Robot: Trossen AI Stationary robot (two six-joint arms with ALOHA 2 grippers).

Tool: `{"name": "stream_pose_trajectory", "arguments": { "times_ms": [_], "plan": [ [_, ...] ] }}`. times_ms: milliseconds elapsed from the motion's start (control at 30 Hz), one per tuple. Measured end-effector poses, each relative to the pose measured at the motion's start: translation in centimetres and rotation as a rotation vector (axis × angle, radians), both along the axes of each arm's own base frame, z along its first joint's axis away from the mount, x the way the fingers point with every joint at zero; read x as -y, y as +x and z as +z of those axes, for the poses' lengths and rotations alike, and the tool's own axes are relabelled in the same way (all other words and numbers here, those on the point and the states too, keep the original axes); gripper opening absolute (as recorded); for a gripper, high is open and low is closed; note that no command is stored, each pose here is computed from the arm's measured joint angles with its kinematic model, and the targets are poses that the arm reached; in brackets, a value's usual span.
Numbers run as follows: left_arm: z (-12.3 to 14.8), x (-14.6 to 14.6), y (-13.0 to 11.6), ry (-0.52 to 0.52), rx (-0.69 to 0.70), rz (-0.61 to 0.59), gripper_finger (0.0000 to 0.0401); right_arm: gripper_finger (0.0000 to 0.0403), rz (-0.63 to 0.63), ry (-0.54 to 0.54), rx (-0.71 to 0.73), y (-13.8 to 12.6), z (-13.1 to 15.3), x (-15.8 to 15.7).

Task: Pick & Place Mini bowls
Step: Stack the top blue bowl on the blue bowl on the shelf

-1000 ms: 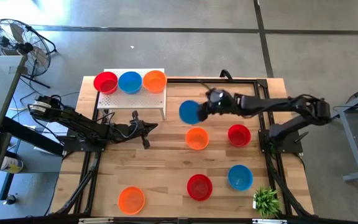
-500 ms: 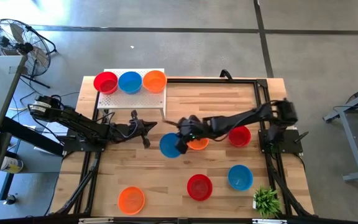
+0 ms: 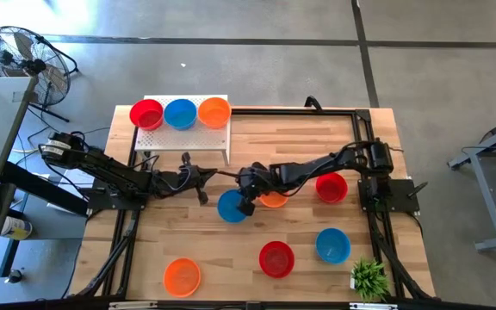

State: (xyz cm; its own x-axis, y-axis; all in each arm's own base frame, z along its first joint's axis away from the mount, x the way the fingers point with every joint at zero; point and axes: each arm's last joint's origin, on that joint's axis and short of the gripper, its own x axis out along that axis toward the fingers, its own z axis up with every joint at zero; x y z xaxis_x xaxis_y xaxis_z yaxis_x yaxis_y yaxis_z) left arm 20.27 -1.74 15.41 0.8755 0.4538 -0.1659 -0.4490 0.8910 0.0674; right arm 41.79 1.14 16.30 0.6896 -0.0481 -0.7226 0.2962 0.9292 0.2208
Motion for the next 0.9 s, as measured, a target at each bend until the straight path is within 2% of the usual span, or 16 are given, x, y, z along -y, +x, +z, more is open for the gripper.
{"name": "stream_pose_trajectory", "arguments": {
  "times_ms": [267, 400, 500, 667, 900],
  "plan": [
    [0.0, 0.1, 0.1, -0.008, -0.004, -0.044, 0.0, 0.0064, 0.072, -0.022, 0.051, 0.2, 0.9, -0.4],
    [0.0, 0.1, 0.0, 0.012, -0.014, -0.048, 0.0, 0.008, 0.116, -0.02, 0.116, -0.5, 4.0, -0.5],
    [-0.1, 0.1, 0.1, 0.014, -0.02, -0.052, 0.0, 0.0066, 0.179, -0.104, 0.122, -2.1, 6.1, -0.7],
    [-0.4, 0.1, 0.0, 0.017, -0.049, -0.057, 0.0, 0.0008, 0.236, -0.237, 0.162, -5.4, 8.0, -0.5],
    [-0.5, 0.3, 0.1, 0.0, -0.061, -0.136, 0.0, 0.0012, 0.264, -0.298, 0.417, -10.4, 7.0, 0.8]
  ]
}}
